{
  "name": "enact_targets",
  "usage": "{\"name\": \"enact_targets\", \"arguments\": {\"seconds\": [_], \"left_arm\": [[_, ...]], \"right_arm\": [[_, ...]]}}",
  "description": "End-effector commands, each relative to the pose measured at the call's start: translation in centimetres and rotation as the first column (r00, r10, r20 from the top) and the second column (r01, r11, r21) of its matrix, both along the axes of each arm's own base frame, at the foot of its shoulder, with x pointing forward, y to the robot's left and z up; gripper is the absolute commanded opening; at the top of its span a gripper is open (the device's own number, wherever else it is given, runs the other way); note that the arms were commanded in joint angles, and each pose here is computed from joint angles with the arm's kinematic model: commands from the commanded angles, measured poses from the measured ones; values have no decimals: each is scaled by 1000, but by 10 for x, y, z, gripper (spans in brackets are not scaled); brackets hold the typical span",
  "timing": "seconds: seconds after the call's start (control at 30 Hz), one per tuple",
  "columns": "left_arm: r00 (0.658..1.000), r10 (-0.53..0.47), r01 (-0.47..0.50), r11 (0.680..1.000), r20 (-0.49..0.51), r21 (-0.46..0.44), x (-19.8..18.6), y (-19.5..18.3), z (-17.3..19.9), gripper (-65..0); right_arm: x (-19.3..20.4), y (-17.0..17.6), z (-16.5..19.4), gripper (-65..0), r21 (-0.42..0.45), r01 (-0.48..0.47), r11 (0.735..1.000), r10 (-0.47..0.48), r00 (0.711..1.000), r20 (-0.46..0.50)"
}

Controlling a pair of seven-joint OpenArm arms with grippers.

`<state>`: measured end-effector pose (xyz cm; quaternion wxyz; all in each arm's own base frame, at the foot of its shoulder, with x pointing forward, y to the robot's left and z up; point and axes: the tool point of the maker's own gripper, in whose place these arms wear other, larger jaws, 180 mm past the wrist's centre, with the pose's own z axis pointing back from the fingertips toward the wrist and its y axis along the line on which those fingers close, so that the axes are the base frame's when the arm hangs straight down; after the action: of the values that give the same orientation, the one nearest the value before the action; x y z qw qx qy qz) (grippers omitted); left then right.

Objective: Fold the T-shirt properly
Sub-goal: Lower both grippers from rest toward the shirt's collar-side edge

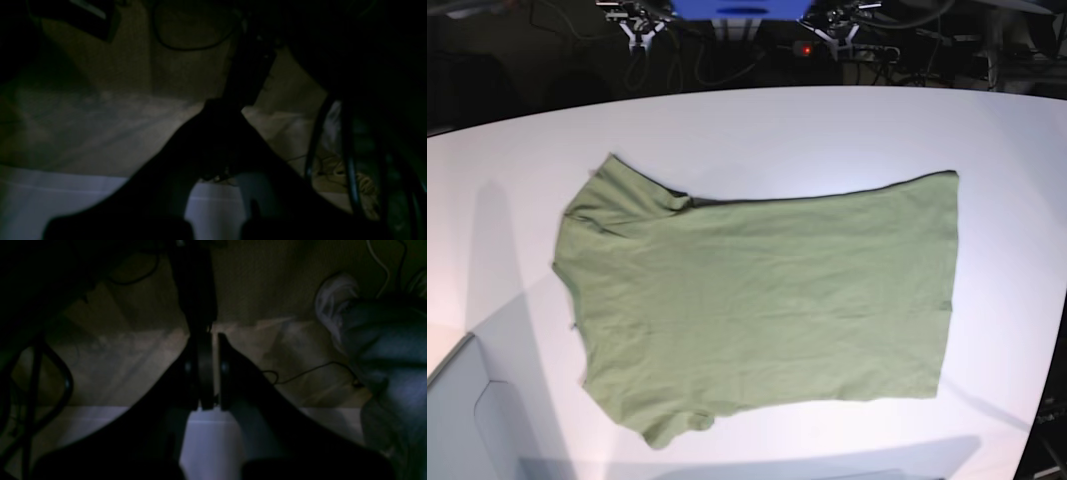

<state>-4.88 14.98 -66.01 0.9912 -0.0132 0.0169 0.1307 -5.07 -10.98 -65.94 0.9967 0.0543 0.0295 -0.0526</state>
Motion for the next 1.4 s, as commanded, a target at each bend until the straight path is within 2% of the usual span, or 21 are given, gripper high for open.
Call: {"name": "enact_targets", "arguments": {"seconds": [0.0, 0.2, 0.3, 0.47, 1.07, 1.23, 1.37], "left_arm": [[1000, -1, 1, 1000, 5, 3, 1, 2, 0, -647], [1000, -12, 12, 1000, 9, 3, 5, 3, 0, -647], [996, -86, 86, 996, 4, -1, 3, 4, 0, -647], [981, -195, 195, 981, 3, -21, 0, -4, 0, -647], [982, -187, 187, 982, -1, -15, -2, 1, 0, -650], [980, -196, 196, 981, 26, -2, -3, 9, 4, -650], [972, -213, 214, 977, 95, 4, 5, 5, 12, -650]], "right_arm": [[-1, -5, 2, -650, 6, -6, 1000, 6, 1000, 17], [-3, -13, 5, -650, -6, -13, 1000, 13, 999, 44], [-5, -13, 5, -650, -6, -13, 1000, 13, 999, 39], [-11, -12, 6, -650, 3, -21, 1000, 21, 1000, -23], [-14, -13, 6, -650, 3, -23, 1000, 23, 999, -33], [-6, -24, 15, -650, -14, -41, 999, 41, 999, 33], [5, -33, 30, -650, -28, -64, 998, 66, 993, 98]]}}
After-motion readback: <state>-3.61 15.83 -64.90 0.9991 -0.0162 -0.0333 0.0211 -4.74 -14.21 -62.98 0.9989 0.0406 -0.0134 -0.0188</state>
